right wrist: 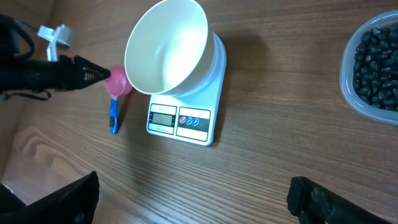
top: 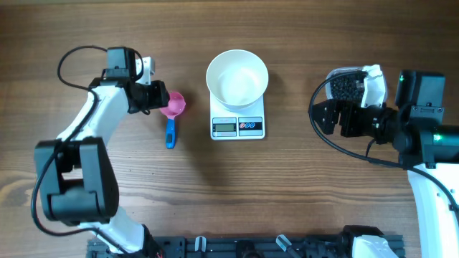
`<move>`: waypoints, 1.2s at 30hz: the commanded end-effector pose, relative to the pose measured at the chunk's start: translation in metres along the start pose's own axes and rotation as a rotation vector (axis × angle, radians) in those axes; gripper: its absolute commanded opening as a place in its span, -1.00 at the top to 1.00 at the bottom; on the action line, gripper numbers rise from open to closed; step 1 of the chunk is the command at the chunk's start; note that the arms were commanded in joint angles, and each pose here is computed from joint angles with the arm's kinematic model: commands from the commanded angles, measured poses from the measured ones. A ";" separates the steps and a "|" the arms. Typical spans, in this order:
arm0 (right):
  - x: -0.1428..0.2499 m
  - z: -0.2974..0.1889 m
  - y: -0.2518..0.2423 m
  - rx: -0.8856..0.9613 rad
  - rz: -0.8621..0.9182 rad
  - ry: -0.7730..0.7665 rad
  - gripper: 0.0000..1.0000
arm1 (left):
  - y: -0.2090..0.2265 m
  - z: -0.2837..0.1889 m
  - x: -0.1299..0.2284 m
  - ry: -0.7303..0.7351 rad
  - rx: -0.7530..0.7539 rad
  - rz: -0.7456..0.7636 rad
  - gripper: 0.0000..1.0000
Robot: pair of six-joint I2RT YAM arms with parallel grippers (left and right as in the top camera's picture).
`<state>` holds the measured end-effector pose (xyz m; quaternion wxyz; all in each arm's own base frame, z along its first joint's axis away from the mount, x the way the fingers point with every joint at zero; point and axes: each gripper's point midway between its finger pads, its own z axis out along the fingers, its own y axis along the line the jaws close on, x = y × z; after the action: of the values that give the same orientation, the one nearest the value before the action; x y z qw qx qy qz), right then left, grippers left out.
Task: Scoop item into bowl and weigh 150g on scale
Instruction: 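Grasp the pink scoop by its blue handle with the left gripper, then bring the scoop over the scale and hand it to the right gripper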
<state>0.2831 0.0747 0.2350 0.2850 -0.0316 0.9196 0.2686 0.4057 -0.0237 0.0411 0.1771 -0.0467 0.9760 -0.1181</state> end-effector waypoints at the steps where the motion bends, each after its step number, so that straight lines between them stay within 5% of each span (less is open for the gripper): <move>1: -0.003 -0.003 0.007 -0.023 0.001 -0.008 -0.99 | 0.005 0.010 0.001 0.017 -0.026 0.000 0.05; 6: -0.002 -0.003 0.006 -0.022 0.038 -0.003 -0.99 | 0.009 0.024 0.011 0.060 -0.029 -0.014 0.26; 13: 0.000 -0.003 0.006 -0.020 0.059 0.007 -0.99 | -0.001 0.027 0.013 0.069 -0.015 0.005 0.92; 18: 0.002 -0.003 0.006 -0.021 0.094 0.013 -0.99 | -0.010 0.020 0.010 0.055 -0.009 -0.006 0.92; 23: 0.002 -0.004 0.019 -0.097 0.092 0.019 -0.99 | -0.018 -0.048 -0.019 -0.063 0.011 -0.129 0.92; 30: -0.014 -0.018 0.072 -0.412 0.024 -0.028 -0.93 | -0.101 -0.180 -0.028 -0.218 0.384 -0.502 0.92; 36: -0.029 -0.018 0.092 -0.474 0.077 -0.051 -0.82 | -0.144 -0.201 -0.007 -0.112 0.485 -0.825 0.92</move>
<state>0.2834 0.1242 0.2899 0.3002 -0.0606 0.8406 0.4467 0.3569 -0.0915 0.2593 0.2615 -0.2709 0.8603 -0.3437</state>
